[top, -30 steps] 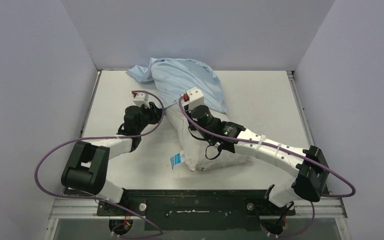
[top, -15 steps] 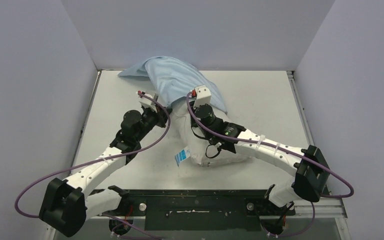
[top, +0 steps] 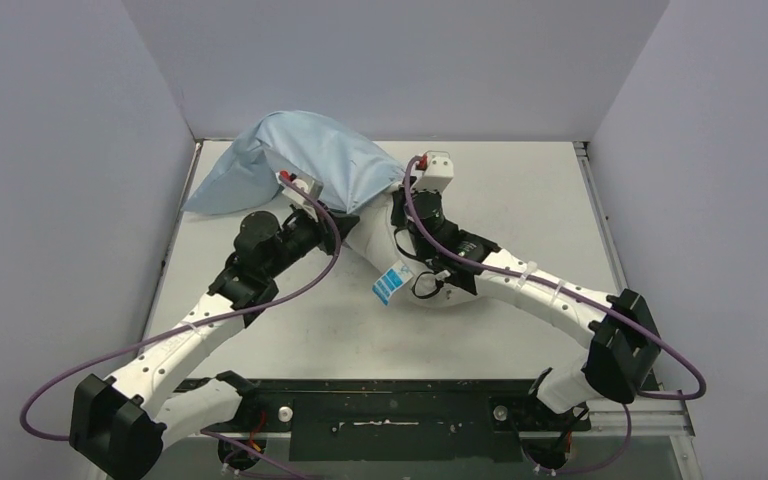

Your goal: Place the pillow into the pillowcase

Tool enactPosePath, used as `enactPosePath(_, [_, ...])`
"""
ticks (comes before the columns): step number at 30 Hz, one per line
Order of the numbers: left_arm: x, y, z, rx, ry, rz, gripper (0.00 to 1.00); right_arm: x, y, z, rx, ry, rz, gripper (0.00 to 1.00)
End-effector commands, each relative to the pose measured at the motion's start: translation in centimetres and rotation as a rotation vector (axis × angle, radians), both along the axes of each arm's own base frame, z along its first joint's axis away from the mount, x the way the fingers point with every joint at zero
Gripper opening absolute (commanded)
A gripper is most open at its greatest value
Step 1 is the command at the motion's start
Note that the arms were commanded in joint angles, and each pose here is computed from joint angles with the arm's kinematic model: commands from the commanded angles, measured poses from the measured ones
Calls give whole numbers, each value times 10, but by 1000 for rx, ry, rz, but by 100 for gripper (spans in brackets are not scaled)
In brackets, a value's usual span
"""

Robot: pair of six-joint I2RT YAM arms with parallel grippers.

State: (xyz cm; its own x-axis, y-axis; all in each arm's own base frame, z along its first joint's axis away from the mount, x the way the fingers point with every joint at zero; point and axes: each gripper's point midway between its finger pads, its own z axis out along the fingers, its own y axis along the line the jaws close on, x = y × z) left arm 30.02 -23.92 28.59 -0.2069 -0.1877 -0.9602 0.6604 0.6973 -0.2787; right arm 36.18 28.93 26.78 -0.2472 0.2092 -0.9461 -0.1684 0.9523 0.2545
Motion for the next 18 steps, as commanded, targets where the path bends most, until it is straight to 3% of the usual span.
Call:
enactPosePath(1, [-56,-34,96,-170,-152,-297,0,17,-16,90,348,-157,-86,0])
enactPosePath(10, [-99,-47,157,-310,-197,-507,0,15,-35,127,537,-156,-50,0])
enactPosePath(18, [-126,-85,147,-340,-157,-674,0,19,-27,132,578,-138,-40,0])
